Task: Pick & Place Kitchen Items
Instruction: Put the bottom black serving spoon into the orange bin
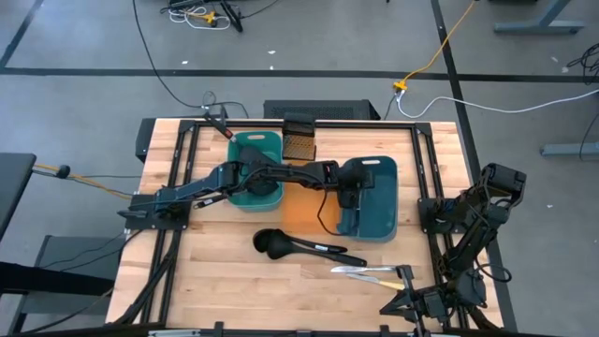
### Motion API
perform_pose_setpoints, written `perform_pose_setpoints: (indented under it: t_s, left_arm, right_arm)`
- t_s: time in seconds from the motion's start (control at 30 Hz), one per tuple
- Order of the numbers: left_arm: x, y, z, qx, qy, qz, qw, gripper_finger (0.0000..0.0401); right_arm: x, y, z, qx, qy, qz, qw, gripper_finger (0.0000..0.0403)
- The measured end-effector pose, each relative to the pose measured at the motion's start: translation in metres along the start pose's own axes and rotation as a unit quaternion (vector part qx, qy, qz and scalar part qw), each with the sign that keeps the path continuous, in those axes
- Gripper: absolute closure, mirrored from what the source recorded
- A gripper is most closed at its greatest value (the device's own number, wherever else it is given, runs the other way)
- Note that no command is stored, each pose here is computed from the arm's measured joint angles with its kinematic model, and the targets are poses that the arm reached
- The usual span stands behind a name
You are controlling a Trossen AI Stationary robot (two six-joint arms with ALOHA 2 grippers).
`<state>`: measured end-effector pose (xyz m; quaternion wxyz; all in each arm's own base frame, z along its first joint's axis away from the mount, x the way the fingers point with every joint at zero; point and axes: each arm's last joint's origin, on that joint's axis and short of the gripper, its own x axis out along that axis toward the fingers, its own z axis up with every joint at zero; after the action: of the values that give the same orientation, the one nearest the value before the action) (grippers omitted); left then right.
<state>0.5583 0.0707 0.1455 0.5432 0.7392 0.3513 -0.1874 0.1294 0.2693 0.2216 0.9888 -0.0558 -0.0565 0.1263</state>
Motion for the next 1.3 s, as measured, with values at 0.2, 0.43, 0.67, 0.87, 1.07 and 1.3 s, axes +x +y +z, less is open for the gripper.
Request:
perform_pose_setpoints:
  t_s: [0.2,0.43,0.67,0.87,1.07,1.3]
  left_arm:
    - [-0.004,0.005,0.000,0.001,0.038,-0.004,0.999,0.0328]
    - [-0.031,0.044,-0.005,-0.004,0.098,0.040,0.994,0.0328]
    - [-0.063,0.060,-0.013,-0.050,0.158,0.040,0.985,0.0328]
    - [-0.121,0.056,-0.038,-0.120,0.188,-0.060,0.973,0.0329]
    - [-0.218,0.053,-0.073,-0.269,0.179,-0.113,0.940,0.0363]
    - [-0.347,0.044,-0.111,-0.515,0.092,-0.082,0.848,0.0395]
  right_arm:
    - [0.000,0.000,0.000,0.004,0.000,0.000,1.000,0.0392]
    - [0.000,0.000,0.000,0.004,0.000,0.001,1.000,0.0392]
    - [0.000,0.000,0.001,0.009,-0.004,0.004,1.000,0.0392]
    - [0.000,0.000,0.003,-0.008,-0.010,0.002,1.000,0.0392]
    - [0.000,-0.001,0.003,-0.022,-0.009,-0.005,1.000,0.0392]
    - [0.000,-0.002,0.003,-0.021,0.000,-0.032,0.999,0.0392]
